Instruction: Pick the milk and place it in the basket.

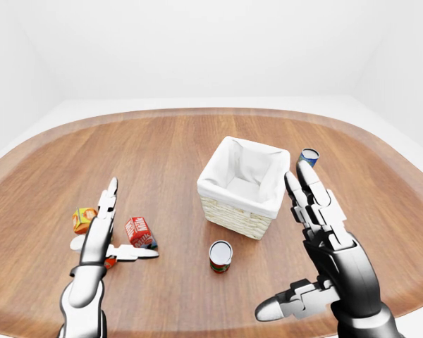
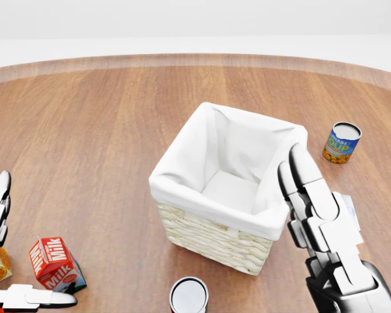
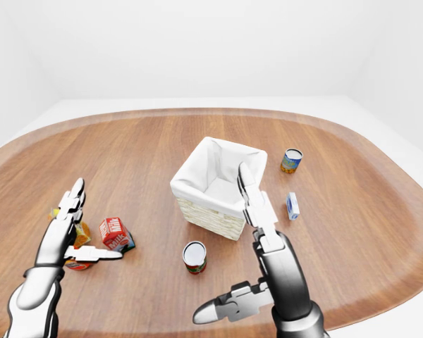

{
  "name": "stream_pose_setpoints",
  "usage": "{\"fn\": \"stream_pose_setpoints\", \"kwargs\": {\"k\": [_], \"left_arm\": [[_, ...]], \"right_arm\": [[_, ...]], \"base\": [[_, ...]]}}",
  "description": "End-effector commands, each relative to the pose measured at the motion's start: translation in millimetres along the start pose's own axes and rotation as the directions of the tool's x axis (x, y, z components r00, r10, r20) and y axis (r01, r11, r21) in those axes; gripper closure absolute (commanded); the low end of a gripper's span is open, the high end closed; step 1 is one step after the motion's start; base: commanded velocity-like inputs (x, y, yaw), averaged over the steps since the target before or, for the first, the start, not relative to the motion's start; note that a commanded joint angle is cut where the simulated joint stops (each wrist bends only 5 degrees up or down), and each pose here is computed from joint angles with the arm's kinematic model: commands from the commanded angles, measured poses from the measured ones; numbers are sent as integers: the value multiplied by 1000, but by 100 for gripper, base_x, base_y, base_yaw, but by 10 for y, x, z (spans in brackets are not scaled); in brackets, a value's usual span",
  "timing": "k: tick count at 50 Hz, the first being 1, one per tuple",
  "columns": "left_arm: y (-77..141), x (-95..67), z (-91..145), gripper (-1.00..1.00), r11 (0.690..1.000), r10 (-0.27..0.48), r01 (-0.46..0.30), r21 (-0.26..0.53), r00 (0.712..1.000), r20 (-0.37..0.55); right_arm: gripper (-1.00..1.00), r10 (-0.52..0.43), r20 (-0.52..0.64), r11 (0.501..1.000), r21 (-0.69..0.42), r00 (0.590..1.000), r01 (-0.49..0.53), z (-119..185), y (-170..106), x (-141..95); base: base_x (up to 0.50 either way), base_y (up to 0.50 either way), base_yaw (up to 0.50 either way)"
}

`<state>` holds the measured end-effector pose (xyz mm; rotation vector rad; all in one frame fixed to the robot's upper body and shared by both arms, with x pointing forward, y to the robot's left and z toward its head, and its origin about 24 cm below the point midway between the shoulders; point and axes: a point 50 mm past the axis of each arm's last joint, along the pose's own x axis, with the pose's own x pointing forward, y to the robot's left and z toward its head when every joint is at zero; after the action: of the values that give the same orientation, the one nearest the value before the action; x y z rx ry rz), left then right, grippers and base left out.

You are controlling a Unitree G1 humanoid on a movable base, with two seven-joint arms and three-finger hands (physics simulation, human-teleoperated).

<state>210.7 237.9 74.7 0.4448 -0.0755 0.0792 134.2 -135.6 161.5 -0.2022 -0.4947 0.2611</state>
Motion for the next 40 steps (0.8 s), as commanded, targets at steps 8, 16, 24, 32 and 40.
{"fn": "stream_pose_setpoints", "kwargs": {"k": [8, 16, 24, 32, 40], "left_arm": [[-93, 14, -252, -100, 998, -42, 48, 48, 992, -117], [-47, 89, -305, -100, 997, -4, 15, 77, 991, -134], [26, 105, -160, -100, 998, 2, 2, 65, 998, -68], [-35, 113, -253, -100, 998, 5, 3, 70, 994, -109], [-56, 149, -338, -100, 997, -1, 13, 82, 990, -142]], "right_arm": [[-100, 0, 4, 1000, 3, 1000, 0, 11, 1, -2], [-100, 10, -17, 1000, 7, 1000, -10, -24, 28, -13], [-100, 11, -8, 1000, 5, 1000, -11, 5, 28, -16], [-100, 14, -17, 1000, 8, 1000, -14, -18, 31, -18], [-100, 14, -16, 1000, 8, 1000, -13, -15, 31, -18]], "base": [[0, 0, 0], [0, 0, 0], [0, 0, 0], [0, 0, 0], [0, 0, 0]]}}
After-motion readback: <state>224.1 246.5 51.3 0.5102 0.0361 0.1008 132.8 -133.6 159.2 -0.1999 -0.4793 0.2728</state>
